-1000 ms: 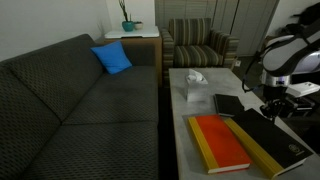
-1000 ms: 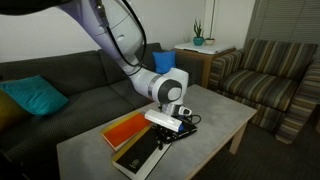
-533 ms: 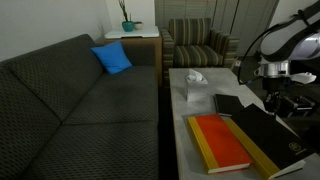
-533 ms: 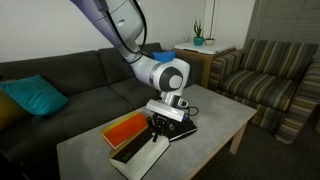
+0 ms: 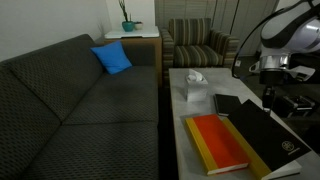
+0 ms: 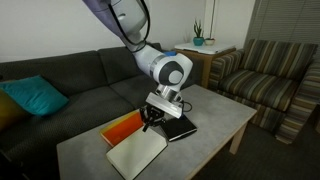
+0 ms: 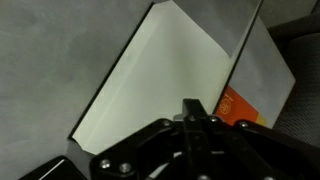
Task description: Open the biggest book
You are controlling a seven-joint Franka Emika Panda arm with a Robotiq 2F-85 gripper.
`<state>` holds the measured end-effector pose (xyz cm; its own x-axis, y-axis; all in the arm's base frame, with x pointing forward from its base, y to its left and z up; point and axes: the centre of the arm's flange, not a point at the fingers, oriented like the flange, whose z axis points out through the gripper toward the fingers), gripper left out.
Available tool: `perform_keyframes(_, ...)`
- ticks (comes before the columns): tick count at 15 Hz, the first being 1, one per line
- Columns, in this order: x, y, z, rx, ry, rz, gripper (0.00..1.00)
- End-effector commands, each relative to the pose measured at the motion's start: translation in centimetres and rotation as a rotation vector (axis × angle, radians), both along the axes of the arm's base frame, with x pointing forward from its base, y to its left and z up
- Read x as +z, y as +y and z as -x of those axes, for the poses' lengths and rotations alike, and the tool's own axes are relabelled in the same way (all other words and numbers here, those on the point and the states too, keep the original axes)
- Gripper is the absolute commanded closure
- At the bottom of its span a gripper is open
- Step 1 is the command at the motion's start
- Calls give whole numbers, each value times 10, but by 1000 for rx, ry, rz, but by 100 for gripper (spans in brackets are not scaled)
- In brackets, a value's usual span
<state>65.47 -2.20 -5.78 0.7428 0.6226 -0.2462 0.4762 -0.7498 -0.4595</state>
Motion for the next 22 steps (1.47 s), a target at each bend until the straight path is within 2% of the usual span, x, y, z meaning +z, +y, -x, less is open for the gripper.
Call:
perform_keyframes(1,15,8,18,2,19,-115,100)
perform_keyframes(8,25,40,25,32,22,-196,100)
perform_keyframes(15,11,88,25,107,20,-285,100)
perform_keyframes(18,0,104,19,99,20,-324,100)
perform_keyframes(22,-46,104,1,52,56,-328,100)
